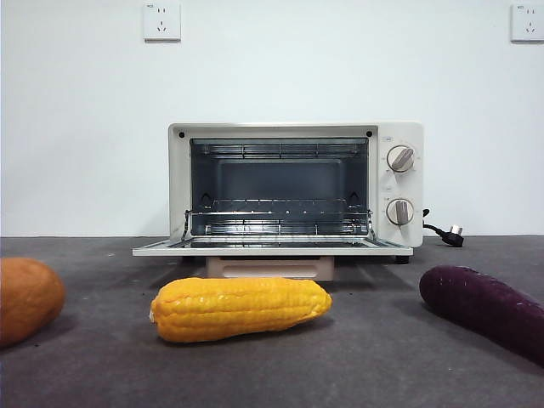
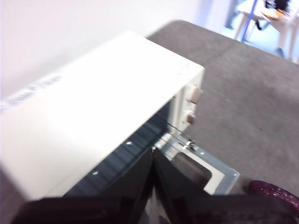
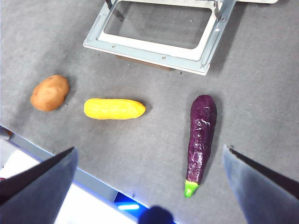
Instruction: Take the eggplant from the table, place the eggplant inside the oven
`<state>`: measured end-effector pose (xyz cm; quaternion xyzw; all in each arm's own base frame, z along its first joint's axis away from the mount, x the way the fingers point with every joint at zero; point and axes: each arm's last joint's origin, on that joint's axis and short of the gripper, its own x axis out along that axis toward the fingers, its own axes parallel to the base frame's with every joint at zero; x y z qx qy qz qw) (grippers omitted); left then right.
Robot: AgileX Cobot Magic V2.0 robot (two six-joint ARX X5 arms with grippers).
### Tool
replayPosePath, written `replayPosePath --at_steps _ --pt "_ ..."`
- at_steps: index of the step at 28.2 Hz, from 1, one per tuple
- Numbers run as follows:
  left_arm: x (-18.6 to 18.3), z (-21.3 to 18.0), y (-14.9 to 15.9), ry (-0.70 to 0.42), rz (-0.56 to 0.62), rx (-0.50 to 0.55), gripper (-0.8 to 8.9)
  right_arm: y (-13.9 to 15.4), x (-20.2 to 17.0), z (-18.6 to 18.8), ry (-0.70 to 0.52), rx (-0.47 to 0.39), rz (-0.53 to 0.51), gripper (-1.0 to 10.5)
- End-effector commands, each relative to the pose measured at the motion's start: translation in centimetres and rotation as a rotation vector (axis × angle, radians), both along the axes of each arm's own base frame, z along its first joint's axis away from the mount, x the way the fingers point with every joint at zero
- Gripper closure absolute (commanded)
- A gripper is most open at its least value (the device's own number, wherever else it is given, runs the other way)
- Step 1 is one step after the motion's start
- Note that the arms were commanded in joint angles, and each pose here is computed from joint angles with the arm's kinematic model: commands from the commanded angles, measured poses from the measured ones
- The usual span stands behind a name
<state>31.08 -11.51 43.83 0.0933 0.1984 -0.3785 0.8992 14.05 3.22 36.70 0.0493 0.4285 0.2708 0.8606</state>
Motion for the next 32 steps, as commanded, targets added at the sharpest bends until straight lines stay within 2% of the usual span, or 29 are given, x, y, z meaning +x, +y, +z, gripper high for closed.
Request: replayPosePath --at_steps 1,8,13,22,25,32 --pt "-0.8 0.7 2.0 0.013 0.059 -0.014 8.19 0.0 0.2 0.1 -0.008 -0.003 0.007 3.8" --pt "-5.1 4.1 8.5 -0.038 0.204 -0.091 8.19 0.1 0.5 0.0 0.004 -0.005 0.008 3.8" --pt "-8.5 5.4 10.4 -0.083 0.248 -0.123 8.19 0.1 0.5 0.0 0.004 -0.005 0.007 3.8" --pt "-13.8 -0.2 10.5 -0.034 0.26 -0.143 8.19 0.1 0.5 0.0 0.004 -0.005 0.008 3.8" --pt "-15.4 -2.3 10.4 -0.002 0.232 -0.154 8.19 0.1 0.5 0.0 0.004 -0.005 0.007 3.8" --pt "-18.7 -5.0 10.2 0.0 0.205 -0.17 8.19 0.1 0.5 -0.1 0.007 -0.005 0.007 3.8"
